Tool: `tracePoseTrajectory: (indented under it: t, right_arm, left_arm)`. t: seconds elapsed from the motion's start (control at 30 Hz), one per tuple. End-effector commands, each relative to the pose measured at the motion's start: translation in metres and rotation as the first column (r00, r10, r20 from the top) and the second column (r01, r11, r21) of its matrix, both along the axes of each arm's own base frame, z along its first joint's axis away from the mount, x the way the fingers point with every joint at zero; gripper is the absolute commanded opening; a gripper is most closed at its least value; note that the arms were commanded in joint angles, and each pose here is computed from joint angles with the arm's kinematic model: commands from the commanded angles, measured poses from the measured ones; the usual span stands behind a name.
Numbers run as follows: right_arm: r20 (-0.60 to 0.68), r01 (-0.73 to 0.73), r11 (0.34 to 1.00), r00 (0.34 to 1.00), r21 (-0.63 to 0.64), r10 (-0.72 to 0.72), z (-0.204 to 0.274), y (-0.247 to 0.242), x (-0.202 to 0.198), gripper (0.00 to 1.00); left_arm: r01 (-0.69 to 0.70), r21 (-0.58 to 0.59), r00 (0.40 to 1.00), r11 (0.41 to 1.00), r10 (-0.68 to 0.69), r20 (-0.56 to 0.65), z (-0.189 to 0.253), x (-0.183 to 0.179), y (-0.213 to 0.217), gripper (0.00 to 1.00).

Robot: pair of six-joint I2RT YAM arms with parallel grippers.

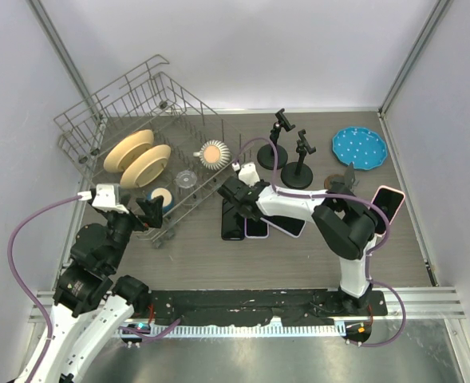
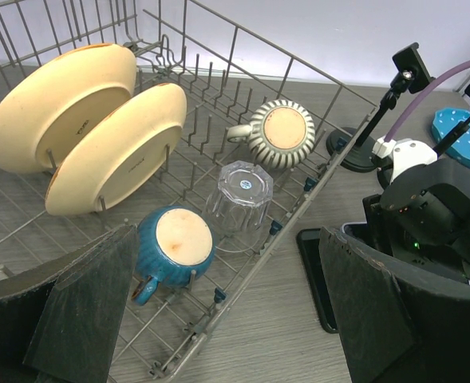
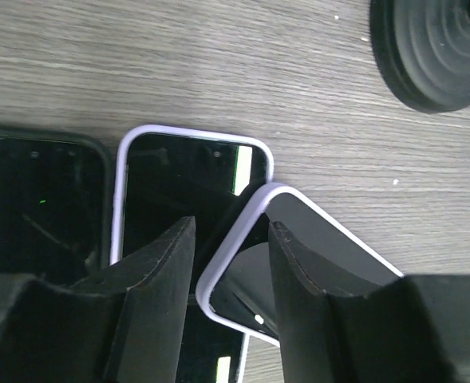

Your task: Remove the phone from the phone stand

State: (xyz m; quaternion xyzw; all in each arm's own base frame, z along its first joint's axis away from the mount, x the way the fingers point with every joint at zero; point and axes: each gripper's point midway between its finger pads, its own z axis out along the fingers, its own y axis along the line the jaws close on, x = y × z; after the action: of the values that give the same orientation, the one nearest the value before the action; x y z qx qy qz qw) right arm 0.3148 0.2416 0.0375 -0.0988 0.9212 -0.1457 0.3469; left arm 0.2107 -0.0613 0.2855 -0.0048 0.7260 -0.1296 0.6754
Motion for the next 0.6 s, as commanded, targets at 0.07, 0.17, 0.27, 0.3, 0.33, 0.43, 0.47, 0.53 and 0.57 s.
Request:
tracePoseTrajectory:
  t: [0.07,0.17,0.27,0.3,0.33,0.43,0.47,0.53,0.57]
  right_arm:
    - [-0.036,-0.037,0.986,0.998,0.163,0.044,0.002,0.025,-0.008,0.56]
    - [-0.029,-0.065,0.981,0.997,0.182,0.071,0.014,0.023,-0.013,0.63]
    - [-0.011,-0.096,0.978,0.995,0.187,0.100,0.026,0.014,-0.019,0.69]
    - [-0.015,-0.107,0.980,0.994,0.167,0.111,0.025,0.007,-0.023,0.70]
    - [0.008,-0.112,0.979,0.994,0.170,0.112,0.033,0.003,-0.023,0.71]
    - [0.022,-0.134,0.983,0.991,0.129,0.132,0.036,-0.010,-0.026,0.75]
    - [0.022,-0.138,0.982,0.990,0.126,0.136,0.035,-0.012,-0.026,0.76]
    - [0.014,-0.163,0.980,0.987,0.114,0.163,0.031,-0.015,-0.028,0.76]
    - [0.015,-0.169,0.979,0.986,0.115,0.168,0.030,-0.016,-0.027,0.77]
  left_arm:
    - [0.016,-0.008,0.999,1.000,-0.016,0.028,0.008,0.003,-0.005,0.99]
    - [0.019,-0.008,0.999,1.000,-0.019,0.028,0.007,0.003,-0.005,0.99]
    - [0.022,-0.009,0.999,1.000,-0.022,0.028,0.007,0.003,-0.006,0.99]
    - [0.022,-0.009,0.999,1.000,-0.022,0.029,0.008,0.003,-0.006,0.99]
    - [0.024,-0.007,0.999,1.000,-0.024,0.028,0.007,0.003,-0.006,0.99]
    - [0.029,-0.009,0.999,1.000,-0.028,0.029,0.008,0.003,-0.007,0.99]
    - [0.032,-0.009,0.999,0.999,-0.031,0.028,0.007,0.003,-0.007,0.99]
    - [0.029,-0.008,0.999,1.000,-0.028,0.027,0.007,0.003,-0.007,0.99]
    - [0.030,-0.008,0.999,1.000,-0.030,0.027,0.007,0.003,-0.007,0.99]
